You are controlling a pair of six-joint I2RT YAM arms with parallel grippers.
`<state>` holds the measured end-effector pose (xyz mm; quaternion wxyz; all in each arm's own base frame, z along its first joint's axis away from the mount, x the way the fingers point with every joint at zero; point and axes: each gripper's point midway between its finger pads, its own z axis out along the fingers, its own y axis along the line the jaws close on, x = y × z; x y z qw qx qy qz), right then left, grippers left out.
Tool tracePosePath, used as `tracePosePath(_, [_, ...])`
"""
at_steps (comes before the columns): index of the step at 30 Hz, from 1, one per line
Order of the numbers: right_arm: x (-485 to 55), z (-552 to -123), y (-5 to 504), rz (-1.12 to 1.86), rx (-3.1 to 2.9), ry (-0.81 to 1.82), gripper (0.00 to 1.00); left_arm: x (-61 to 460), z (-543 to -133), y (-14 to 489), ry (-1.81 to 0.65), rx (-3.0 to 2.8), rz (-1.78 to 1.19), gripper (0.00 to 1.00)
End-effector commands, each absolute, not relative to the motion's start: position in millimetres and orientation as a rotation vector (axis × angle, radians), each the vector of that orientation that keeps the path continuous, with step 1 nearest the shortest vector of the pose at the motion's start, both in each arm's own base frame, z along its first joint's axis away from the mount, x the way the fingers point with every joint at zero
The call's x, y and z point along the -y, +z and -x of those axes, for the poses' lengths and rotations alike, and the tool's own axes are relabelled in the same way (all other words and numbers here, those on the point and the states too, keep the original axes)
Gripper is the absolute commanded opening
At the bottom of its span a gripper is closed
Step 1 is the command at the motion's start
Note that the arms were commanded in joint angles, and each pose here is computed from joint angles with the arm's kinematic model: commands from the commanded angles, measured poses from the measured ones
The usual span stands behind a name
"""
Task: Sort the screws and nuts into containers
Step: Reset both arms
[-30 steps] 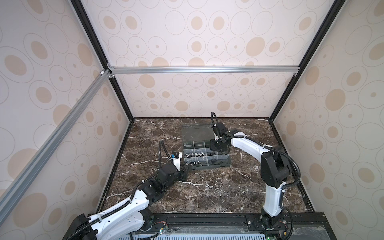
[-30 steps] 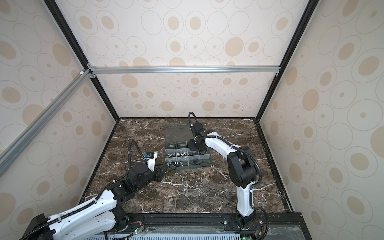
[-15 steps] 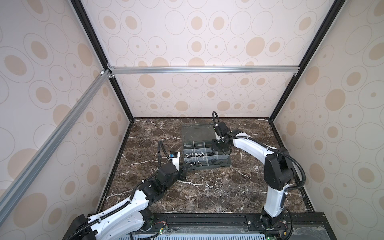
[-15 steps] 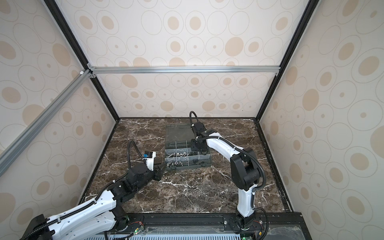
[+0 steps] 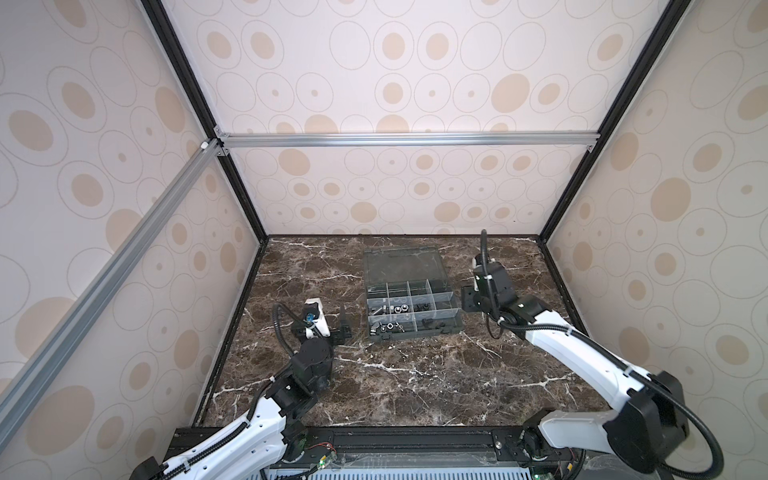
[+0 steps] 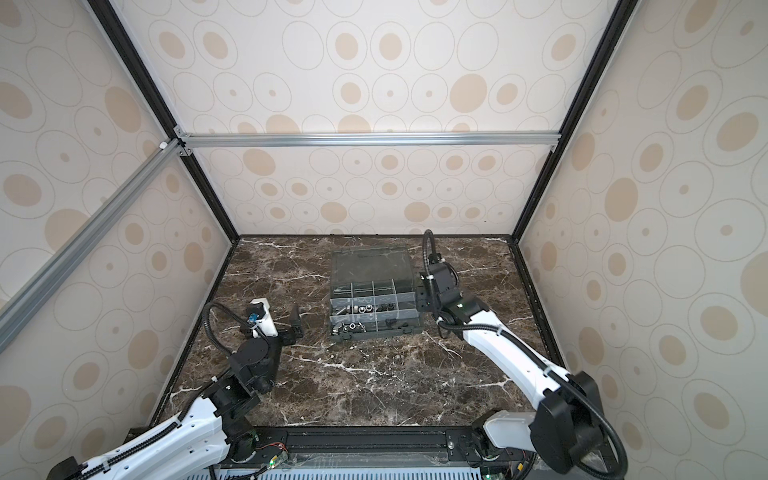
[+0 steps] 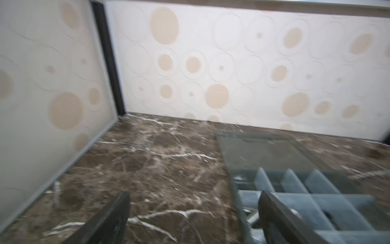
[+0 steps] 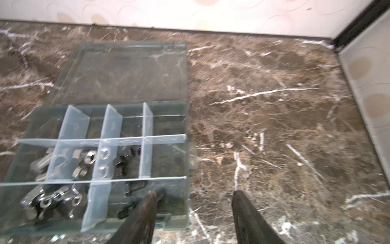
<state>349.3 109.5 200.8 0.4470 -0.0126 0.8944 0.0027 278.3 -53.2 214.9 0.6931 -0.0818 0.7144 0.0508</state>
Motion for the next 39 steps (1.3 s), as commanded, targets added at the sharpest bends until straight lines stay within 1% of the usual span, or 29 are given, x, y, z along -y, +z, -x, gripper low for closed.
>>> tracePosePath(1, [-68.5,-350.4,214.4,-0.037,-2.054,-0.127,0.65,2.2,-275.7,233.6,0.342,-1.455,0.325,0.98])
tracePosePath(4, [-34.8,-339.4,207.3,-0.062,-1.976,-0.265,0.72,-19.4,-295.3,204.0,0.44,-1.546,0.354,0.99])
tracePosePath(7, [-13.0,-331.3,198.1,-0.032,-1.884,-0.386,0.88,-33.1,-315.6,174.9,0.511,-1.644,0.346,0.99])
tracePosePath(8, [-6.2,-328.3,190.7,-0.031,-1.878,-0.409,0.96,-35.5,-322.1,165.0,0.529,-1.667,0.332,0.99])
tracePosePath(9, [1.7,-325.9,183.2,-0.049,-1.884,-0.422,1.0,-38.2,-326.1,158.0,0.543,-1.676,0.333,0.99])
tracePosePath(12, [23.1,-318.6,150.1,-0.133,-1.942,-0.41,1.0,-43.1,-344.4,141.3,0.576,-1.722,0.333,0.99])
tracePosePath(15, [32.1,-317.6,122.3,-0.195,-1.943,-0.368,1.0,-31.2,-368.7,142.8,0.485,-1.71,0.244,0.99])
tracePosePath(19, [36.9,-335.9,120.7,-0.227,-1.926,-0.332,1.0,-28.6,-386.6,135.9,0.417,-1.698,0.168,0.99])
tracePosePath(21, [35.6,-348.0,120.1,-0.225,-1.912,-0.313,1.0,-32.4,-395.1,129.8,0.319,-1.74,0.163,0.99])
tracePosePath(24, [37.0,-367.6,119.1,-0.232,-1.914,-0.315,1.0,-31.1,-389.6,130.8,0.243,-1.717,0.139,0.99])
tracePosePath(26, [36.4,-380.0,110.8,-0.269,-1.934,-0.266,0.99,-20.1,-375.5,132.6,0.182,-1.652,0.073,0.99])
tracePosePath(28, [28.9,-392.1,101.9,-0.204,-1.894,-0.235,0.99,-24.9,-367.8,129.5,0.195,-1.654,0.101,0.99])
tracePosePath(29, [19.4,-392.2,87.4,-0.147,-1.979,-0.201,0.99,-28.7,-370.2,133.4,0.211,-1.637,0.123,0.99])
tracePosePath(39, [16.8,-392.7,87.1,-0.131,-1.96,-0.19,1.0,-31.1,-372.8,131.5,0.227,-1.645,0.135,0.99])
